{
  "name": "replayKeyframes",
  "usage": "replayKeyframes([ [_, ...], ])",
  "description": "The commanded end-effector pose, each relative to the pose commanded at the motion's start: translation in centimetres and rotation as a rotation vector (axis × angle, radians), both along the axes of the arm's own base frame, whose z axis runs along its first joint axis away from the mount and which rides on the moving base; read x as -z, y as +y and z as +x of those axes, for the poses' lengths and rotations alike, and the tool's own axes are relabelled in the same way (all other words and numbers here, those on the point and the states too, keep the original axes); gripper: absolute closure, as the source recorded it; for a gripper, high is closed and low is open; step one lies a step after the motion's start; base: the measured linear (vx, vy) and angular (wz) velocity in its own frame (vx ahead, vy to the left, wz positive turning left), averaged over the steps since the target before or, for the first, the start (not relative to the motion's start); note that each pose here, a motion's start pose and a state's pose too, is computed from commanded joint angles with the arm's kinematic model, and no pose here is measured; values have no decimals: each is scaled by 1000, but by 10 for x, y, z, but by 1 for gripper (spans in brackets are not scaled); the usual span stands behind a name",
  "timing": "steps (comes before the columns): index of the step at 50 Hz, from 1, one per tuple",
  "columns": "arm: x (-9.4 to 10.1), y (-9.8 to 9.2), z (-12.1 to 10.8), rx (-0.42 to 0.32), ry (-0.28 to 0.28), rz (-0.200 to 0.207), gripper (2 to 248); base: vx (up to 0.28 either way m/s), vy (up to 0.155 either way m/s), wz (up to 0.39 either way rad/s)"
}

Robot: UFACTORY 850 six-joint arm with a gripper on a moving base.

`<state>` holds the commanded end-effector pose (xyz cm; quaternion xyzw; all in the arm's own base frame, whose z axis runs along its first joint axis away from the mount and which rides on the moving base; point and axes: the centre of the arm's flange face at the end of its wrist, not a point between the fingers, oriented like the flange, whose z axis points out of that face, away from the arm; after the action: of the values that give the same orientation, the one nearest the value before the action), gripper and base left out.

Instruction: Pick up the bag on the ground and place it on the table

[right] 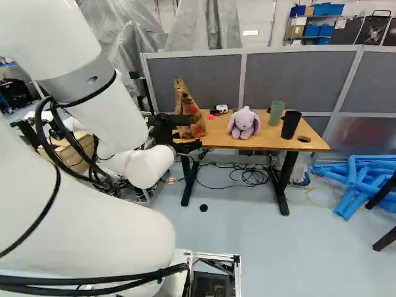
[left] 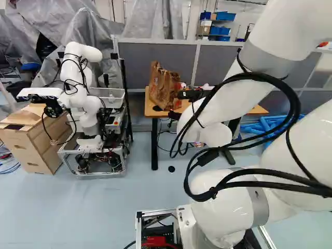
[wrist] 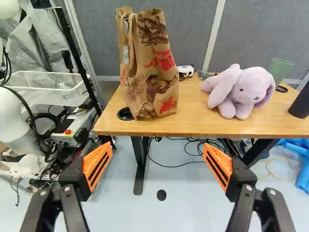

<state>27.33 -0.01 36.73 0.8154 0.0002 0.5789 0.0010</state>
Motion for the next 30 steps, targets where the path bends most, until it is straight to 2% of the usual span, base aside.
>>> replayKeyframes([
  [30,2,0,-3,-1,-4,2,3,0,0,0],
])
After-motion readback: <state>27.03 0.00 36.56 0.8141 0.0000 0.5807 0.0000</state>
